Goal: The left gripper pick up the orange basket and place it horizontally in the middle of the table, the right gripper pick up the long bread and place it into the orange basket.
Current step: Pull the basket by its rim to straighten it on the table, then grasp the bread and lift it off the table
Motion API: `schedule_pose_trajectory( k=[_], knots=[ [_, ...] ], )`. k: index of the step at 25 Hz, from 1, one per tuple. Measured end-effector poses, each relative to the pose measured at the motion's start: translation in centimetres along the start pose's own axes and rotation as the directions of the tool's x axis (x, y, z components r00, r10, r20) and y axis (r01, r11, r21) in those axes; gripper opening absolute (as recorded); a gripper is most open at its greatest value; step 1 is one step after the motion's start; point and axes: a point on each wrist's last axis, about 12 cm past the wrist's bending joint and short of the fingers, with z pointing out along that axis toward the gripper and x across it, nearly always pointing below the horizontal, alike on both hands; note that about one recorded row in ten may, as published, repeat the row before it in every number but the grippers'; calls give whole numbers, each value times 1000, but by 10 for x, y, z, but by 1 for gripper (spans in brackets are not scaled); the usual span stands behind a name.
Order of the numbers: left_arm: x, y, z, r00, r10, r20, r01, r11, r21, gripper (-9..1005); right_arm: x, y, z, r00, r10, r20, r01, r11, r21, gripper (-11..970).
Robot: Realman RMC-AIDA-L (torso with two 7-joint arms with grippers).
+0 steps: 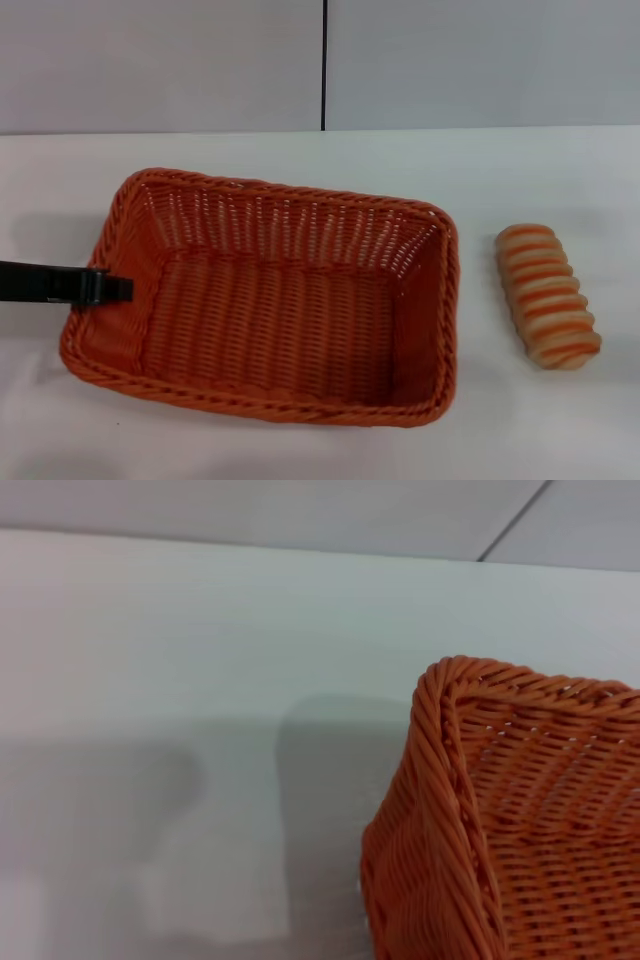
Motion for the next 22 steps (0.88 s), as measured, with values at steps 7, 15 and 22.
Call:
schedule_pose_trajectory(
  k=[7,15,22],
  knots=[
    [-1,10,-3,997,-66,30,65,997,35,311,0,-1,0,1000,-3,-2,3,1000,1,604],
    [-12,21,-20,992,-90,85,87,995,38,530,-2,-3,0,1000,-11,3,11,1000,-2,589],
    [-28,43,-54,963,-71,262,49,995,90,554,-11,-27,6,997,25,-79,-26,1000,-7,575]
  ],
)
